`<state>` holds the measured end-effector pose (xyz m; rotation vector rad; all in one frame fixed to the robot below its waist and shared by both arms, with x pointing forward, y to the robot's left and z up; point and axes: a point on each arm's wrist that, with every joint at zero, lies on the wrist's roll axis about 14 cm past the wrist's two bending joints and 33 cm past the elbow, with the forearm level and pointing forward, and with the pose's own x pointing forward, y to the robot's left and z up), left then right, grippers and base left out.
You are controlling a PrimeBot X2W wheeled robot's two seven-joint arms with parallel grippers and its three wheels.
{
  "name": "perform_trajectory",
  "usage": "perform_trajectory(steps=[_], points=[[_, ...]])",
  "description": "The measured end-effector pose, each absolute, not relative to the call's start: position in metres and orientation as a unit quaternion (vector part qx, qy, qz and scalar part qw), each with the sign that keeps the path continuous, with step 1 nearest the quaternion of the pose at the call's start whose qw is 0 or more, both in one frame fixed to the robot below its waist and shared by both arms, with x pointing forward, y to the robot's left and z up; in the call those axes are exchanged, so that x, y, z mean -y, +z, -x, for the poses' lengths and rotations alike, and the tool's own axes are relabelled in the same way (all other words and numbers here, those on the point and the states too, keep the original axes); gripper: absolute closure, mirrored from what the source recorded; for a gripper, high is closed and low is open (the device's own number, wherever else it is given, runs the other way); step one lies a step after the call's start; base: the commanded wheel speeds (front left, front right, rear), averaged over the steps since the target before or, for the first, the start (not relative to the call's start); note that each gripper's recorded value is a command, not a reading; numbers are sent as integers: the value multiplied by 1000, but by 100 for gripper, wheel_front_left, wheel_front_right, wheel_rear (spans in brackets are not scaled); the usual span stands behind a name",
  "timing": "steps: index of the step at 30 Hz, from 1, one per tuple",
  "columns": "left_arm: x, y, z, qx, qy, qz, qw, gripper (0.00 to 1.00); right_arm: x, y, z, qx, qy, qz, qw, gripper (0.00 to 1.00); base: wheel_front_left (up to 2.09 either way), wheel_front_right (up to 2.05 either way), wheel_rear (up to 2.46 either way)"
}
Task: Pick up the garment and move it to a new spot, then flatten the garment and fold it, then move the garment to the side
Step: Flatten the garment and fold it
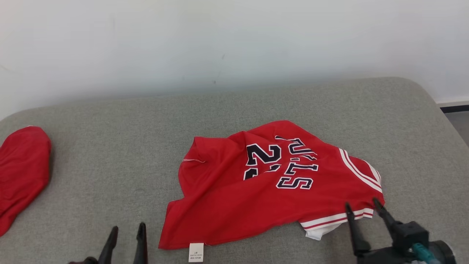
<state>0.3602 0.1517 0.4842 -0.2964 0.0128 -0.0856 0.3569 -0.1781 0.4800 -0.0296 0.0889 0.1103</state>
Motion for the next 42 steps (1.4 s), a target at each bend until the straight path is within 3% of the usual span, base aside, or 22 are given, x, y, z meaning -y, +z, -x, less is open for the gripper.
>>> perform_trajectory(steps=[13,33,37,42], points=[[-173,509,-353,45,-14,115,992,0,248,445,-359,-200,-51,-14,978,0,0,0,0],[-186,495,-365,27,-1,94,995,0,242,385,-399,-322,-46,-52,944,1,0,0,0],[-187,493,-367,25,1,93,995,0,238,388,-411,-301,-37,-46,952,98,0,0,0],[-189,492,-366,24,2,91,996,0,233,402,-422,-259,-28,-38,965,100,0,0,0]])
